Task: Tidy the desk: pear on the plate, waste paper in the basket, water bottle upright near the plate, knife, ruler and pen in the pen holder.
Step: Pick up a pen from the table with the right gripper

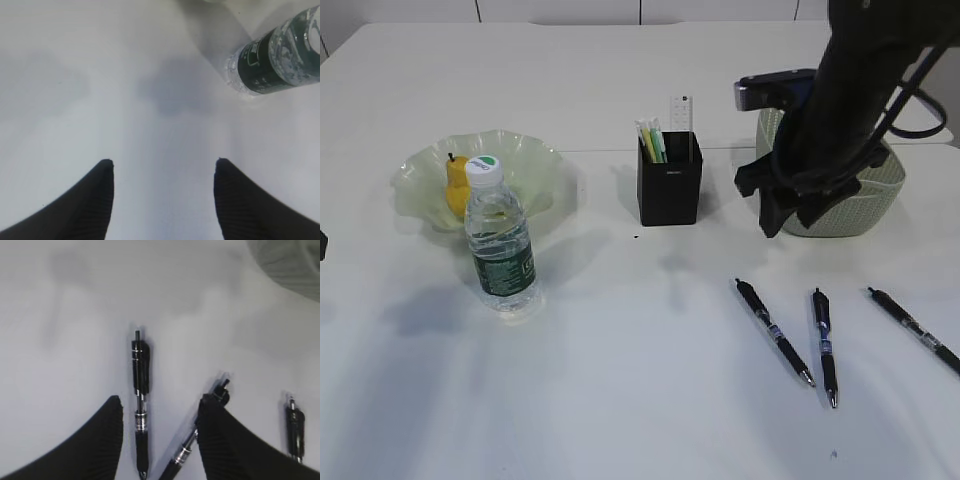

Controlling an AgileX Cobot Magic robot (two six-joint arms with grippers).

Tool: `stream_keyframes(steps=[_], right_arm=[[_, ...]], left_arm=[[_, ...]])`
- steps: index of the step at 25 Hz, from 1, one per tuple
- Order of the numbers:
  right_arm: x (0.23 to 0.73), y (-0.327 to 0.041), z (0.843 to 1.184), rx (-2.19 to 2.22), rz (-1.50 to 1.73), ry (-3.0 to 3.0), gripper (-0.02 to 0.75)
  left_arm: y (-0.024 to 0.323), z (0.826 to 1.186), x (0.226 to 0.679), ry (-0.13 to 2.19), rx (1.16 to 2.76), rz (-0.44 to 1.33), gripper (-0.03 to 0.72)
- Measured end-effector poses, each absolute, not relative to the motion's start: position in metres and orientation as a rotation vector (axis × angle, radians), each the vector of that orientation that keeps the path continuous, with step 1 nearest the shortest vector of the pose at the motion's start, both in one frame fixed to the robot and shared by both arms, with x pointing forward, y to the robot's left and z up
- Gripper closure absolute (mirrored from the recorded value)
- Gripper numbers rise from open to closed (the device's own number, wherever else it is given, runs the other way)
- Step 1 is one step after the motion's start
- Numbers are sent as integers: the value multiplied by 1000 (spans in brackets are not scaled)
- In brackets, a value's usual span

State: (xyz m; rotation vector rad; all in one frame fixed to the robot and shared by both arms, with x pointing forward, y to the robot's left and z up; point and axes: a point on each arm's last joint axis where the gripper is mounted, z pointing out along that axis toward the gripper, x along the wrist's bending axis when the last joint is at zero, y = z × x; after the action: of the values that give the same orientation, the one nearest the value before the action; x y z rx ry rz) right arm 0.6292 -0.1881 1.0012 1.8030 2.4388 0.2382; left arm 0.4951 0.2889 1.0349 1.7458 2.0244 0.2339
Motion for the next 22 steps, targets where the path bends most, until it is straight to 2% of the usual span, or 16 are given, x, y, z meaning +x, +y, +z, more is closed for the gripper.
stream_keyframes(steps=[9, 22], right_arm=[[635, -165, 943, 1775, 95, 2554, 379], [641, -164, 913, 1776, 38, 2569, 379]], left_arm=[[289, 1035, 495, 2025, 1747, 232, 241], [289, 1035, 495, 2025, 1747, 232, 241]])
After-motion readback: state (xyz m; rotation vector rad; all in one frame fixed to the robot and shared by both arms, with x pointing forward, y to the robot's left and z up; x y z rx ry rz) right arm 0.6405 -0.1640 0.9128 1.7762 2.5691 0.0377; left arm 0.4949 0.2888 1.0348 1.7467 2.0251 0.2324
